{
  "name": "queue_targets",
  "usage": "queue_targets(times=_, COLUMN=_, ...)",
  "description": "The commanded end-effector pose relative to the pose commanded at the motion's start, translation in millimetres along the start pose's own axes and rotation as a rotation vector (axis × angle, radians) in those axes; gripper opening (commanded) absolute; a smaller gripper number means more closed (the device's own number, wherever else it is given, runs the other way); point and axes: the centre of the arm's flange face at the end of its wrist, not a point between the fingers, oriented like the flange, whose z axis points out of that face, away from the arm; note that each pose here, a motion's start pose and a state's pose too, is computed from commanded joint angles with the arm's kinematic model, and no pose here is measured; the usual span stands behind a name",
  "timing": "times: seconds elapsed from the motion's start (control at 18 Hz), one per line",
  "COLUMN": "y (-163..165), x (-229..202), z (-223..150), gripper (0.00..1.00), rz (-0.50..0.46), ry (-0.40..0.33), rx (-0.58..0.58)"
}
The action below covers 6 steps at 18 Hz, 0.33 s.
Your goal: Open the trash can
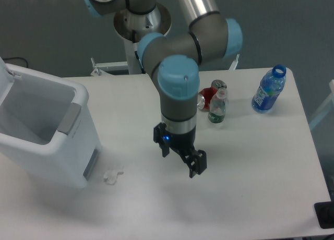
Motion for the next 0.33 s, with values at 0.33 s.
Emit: queue_targets(times=0.33, y=2.0, x=3.6, z=5.2, gripper=1.0, rz=0.002, ry=0.033, rx=-0.021)
